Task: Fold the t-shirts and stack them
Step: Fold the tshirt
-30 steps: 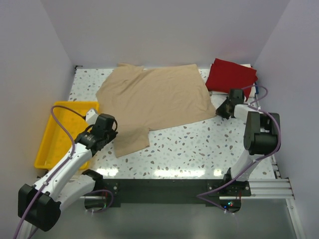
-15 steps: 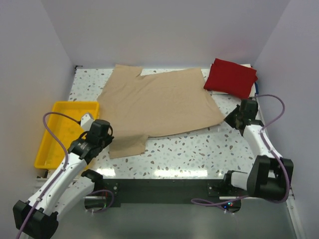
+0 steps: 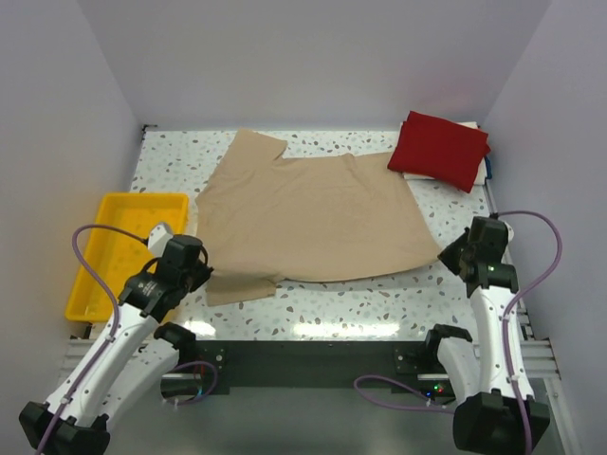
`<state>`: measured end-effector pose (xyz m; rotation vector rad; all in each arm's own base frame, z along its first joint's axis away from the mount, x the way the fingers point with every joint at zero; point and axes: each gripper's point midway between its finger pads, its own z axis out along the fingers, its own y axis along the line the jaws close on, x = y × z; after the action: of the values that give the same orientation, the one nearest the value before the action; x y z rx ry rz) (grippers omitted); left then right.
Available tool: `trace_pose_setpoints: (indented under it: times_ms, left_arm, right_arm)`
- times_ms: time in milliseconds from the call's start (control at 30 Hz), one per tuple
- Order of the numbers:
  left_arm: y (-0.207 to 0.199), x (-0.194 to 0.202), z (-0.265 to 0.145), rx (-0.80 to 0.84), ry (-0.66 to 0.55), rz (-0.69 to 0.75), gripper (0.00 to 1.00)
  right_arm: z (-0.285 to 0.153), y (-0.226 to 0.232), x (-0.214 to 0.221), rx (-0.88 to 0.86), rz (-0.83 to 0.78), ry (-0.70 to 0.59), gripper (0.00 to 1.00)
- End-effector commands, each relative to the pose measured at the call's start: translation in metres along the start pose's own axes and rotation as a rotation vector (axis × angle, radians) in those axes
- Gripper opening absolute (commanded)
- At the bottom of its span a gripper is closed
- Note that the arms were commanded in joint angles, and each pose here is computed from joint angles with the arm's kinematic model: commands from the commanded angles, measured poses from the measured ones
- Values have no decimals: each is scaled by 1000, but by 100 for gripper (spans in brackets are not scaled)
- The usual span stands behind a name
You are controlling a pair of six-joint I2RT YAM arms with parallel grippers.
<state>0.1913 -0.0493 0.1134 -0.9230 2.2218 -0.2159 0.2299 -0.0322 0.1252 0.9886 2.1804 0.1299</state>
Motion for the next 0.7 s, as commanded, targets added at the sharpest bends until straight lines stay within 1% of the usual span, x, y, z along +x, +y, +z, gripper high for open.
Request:
trace_pose_setpoints:
  times_ms: [0, 67, 100, 133, 167, 233, 267, 333, 367, 400, 433, 500, 667]
  left_arm:
    - [-15, -11, -8, 28, -14, -19, 0]
    - [-35, -25, -8, 53, -39, -4, 0]
    - [-33, -22, -3, 29, -26, 15, 0]
    - [-45, -31, -5, 47, -41, 12, 0]
    - [-49, -31, 2, 20, -30, 32, 0]
    - [-68, -45, 3, 43, -57, 38, 0]
    - [-72, -46, 11, 24, -48, 51, 0]
    - [-86, -59, 16, 48, -55, 38, 0]
    - [-87, -59, 26, 28, -36, 40, 0]
    - [-86, -70, 32, 21, -43, 26, 0]
    - [-91, -69, 41, 32, -17, 20, 0]
    - [-93, -81, 51, 30, -24, -4, 0]
    - [-100, -91, 80, -10, 2, -10, 0]
  right_arm:
    - [-9, 5, -4, -12, 4, 11, 0]
    - [-2, 23, -17, -61, 10, 4, 0]
    - [2, 27, -21, -64, 13, 6, 0]
    - [7, 33, -22, -80, 20, 26, 0]
    - [16, 40, -23, -85, 27, 62, 0]
    - [29, 53, -30, -109, 36, 78, 0]
    - [42, 59, -30, -108, 45, 115, 0]
    - [53, 68, -39, -122, 47, 113, 0]
    - [58, 76, -47, -135, 51, 111, 0]
    - [70, 78, -46, -125, 49, 131, 0]
    - [74, 85, -56, -136, 44, 122, 0]
    - [91, 89, -56, -131, 45, 148, 0]
    - [116, 101, -65, -134, 63, 170, 0]
